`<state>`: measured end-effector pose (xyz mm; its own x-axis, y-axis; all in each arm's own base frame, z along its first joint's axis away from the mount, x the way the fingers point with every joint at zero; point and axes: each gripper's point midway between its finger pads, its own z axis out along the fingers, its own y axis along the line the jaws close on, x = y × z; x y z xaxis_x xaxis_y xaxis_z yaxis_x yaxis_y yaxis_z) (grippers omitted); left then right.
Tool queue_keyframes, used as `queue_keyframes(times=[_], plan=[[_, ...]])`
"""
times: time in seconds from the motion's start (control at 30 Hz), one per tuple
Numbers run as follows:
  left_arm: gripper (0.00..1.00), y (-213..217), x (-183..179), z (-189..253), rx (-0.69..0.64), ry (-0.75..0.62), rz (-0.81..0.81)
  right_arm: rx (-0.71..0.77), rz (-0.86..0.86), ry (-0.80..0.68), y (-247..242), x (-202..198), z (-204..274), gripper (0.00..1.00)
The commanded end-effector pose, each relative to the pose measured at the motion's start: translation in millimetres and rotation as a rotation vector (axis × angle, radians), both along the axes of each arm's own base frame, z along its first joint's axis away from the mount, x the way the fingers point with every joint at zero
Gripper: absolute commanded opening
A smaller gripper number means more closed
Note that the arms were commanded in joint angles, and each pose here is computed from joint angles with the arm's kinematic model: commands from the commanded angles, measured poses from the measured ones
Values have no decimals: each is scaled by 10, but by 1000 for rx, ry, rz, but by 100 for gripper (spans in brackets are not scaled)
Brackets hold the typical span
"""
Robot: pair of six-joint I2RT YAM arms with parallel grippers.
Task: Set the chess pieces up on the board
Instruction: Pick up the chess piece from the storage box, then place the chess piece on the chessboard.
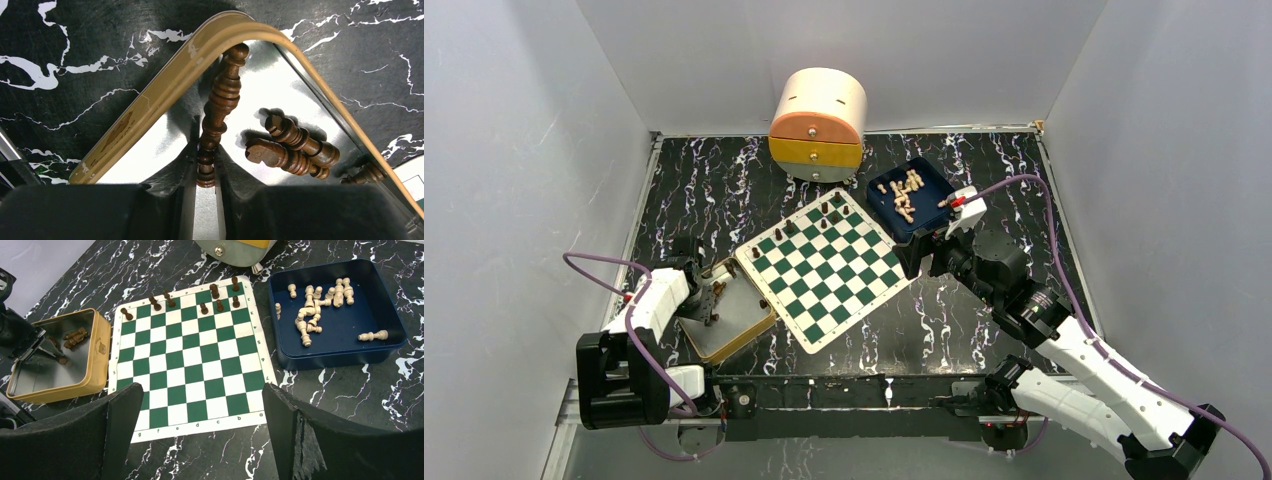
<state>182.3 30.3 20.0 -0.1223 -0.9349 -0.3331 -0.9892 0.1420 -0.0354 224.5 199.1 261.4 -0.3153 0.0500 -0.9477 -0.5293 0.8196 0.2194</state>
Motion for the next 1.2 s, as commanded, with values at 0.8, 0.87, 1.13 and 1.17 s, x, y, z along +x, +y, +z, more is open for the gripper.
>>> queue_keyframes(times=[0.8, 0.87, 1.13, 1.17], plan=[[14, -484, 872, 1159, -151, -395, -413, 186, 143, 171, 558, -46, 153, 95], [14, -686, 1009, 1263, -203, -478, -503, 195, 191, 184, 664, -66, 139, 94], [13, -1494, 1279, 1617, -364, -700, -749, 233, 299, 159, 1080, 111, 158, 89], [13, -1621, 1283, 1665, -381, -718, -781, 229, 313, 155, 1138, 139, 152, 89]])
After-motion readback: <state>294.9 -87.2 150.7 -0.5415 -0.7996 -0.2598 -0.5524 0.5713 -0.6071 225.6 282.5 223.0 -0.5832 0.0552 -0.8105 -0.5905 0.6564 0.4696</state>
